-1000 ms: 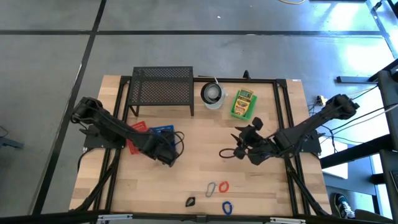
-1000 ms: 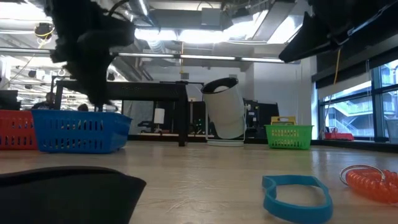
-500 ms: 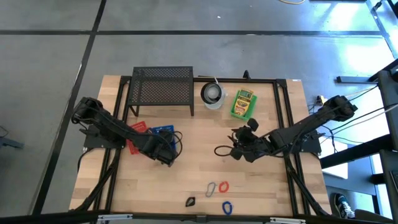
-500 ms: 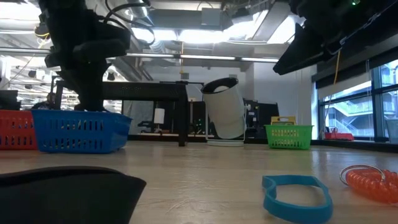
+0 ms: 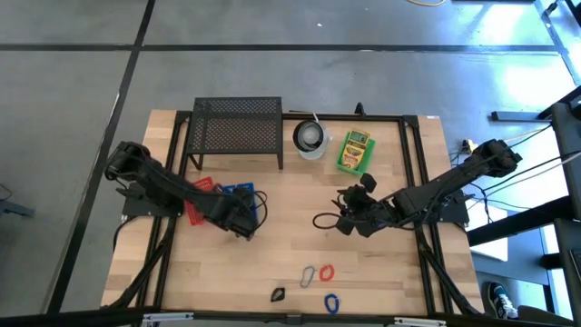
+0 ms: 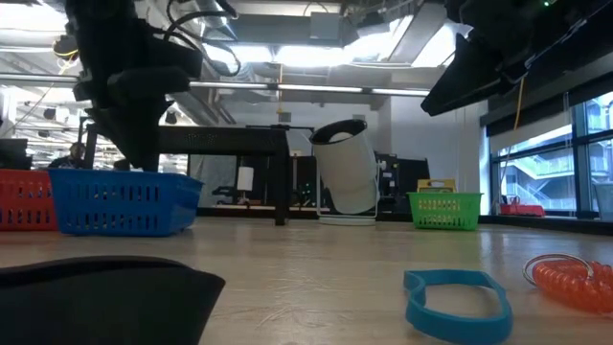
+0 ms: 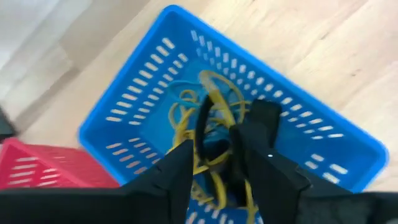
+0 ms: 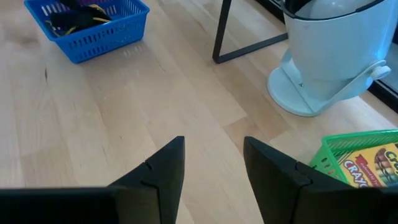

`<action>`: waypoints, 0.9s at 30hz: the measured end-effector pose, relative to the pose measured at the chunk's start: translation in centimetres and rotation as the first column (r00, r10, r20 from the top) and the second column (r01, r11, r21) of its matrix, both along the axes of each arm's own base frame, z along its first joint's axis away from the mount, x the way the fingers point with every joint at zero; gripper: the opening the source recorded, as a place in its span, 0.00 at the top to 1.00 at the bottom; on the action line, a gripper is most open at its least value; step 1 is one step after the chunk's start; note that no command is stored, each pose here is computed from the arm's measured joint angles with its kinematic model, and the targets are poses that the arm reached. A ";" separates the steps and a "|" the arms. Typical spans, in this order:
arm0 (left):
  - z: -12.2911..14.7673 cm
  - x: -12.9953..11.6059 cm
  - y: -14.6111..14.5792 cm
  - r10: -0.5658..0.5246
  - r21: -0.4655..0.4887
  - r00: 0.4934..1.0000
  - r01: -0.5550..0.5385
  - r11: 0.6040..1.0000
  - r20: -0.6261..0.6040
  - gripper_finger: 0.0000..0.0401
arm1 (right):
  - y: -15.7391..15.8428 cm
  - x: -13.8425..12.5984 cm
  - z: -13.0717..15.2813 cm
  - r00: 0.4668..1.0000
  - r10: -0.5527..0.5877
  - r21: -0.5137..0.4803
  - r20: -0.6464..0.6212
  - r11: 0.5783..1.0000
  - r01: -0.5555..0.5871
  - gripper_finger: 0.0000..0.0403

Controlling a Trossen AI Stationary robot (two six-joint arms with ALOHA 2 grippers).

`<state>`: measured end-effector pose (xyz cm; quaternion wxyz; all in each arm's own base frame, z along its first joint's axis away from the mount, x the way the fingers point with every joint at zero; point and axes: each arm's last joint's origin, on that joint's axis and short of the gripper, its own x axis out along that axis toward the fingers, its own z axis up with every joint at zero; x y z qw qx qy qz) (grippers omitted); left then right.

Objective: Pick & Place Office Desk Supplies
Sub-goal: Put the black rubber band into the blue bin

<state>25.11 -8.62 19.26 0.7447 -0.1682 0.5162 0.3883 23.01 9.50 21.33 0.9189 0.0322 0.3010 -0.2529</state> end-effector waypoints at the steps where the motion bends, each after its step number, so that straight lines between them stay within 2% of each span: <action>1: 0.2 0.1 0.2 0.002 0.002 1.000 -0.002 1.000 -0.010 0.63 | 0.0 0.0 0.0 1.000 0.000 0.000 0.000 1.000 0.000 0.59; 4: 0.9 0.6 0.5 0.015 -0.010 1.000 -0.015 1.000 0.001 0.62 | 0.0 0.0 0.0 1.000 0.000 0.000 0.000 1.000 0.000 0.59; 6: 1.6 1.2 0.5 -0.005 -0.049 1.000 0.006 0.999 0.014 0.62 | 0.0 0.0 0.0 1.000 0.000 0.001 0.000 1.000 0.000 0.59; 11: 2.7 3.2 -0.7 -0.165 -0.135 0.973 0.187 0.973 0.162 0.62 | 0.0 0.0 0.0 1.000 0.000 0.001 0.000 1.000 0.000 0.59; 15: 3.2 4.6 -3.2 -0.365 -0.088 0.869 0.414 0.906 0.336 0.62 | 0.0 0.0 0.0 1.000 0.000 0.002 -0.001 1.000 0.000 0.59; 18: 3.3 5.1 -5.3 -0.472 -0.039 0.778 0.533 0.845 0.413 0.61 | 0.1 0.0 -0.1 1.000 0.018 0.023 -0.011 1.000 -0.017 0.59; 20: 3.4 5.3 -6.5 -0.504 -0.008 0.730 0.571 0.821 0.461 0.61 | 0.1 0.0 -0.1 0.999 0.028 0.036 -0.017 0.999 -0.027 0.59; 23: 2.7 5.9 -8.0 -0.512 0.002 0.689 0.596 0.803 0.513 0.59 | 0.1 0.0 -0.1 0.999 0.029 0.038 -0.016 0.999 -0.028 0.59; 27: 1.0 6.9 -9.3 -0.518 -0.030 0.658 0.633 0.773 0.546 0.55 | 0.1 0.0 -0.1 0.999 0.029 0.039 -0.015 0.999 -0.028 0.59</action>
